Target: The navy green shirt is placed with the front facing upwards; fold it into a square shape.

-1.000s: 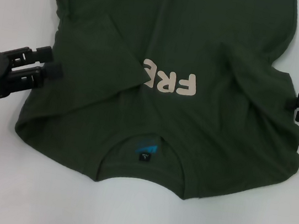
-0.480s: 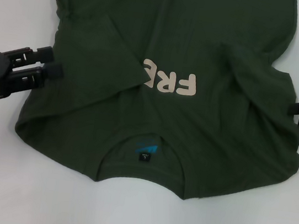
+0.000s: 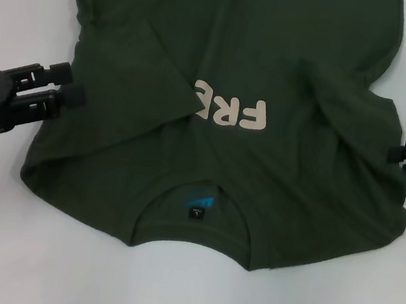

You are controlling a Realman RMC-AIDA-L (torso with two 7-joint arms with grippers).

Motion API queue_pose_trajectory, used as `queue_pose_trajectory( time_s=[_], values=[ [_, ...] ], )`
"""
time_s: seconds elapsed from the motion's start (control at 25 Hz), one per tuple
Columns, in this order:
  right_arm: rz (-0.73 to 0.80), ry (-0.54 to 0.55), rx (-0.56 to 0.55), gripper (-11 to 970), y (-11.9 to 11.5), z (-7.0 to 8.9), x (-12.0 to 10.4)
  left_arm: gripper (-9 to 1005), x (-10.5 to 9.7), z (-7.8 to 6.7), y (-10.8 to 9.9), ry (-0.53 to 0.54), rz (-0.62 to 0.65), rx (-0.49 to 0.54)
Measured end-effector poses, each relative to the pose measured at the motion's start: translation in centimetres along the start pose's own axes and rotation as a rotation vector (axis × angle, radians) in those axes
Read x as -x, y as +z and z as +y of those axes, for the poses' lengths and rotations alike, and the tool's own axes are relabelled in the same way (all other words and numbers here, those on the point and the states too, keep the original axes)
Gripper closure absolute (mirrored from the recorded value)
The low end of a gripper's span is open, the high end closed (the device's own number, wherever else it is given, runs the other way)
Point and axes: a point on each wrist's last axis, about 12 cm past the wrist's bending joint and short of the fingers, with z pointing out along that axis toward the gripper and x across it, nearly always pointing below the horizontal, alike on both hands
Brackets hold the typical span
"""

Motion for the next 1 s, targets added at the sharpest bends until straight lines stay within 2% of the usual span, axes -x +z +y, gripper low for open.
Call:
queue_pose_trajectory(
  time_s=[0.28,1.0],
  values=[
    [0.009,0.026,0.007,464,0.87,-0.12,-0.28,280,-0.02,0.04,0.02,0.000,0.000,0.004],
    [-0.011,0.033,0.095,469,0.91,0.74,-0.26,279,0.01,0.12,-0.02,0.001,0.001,0.010]
  ],
)
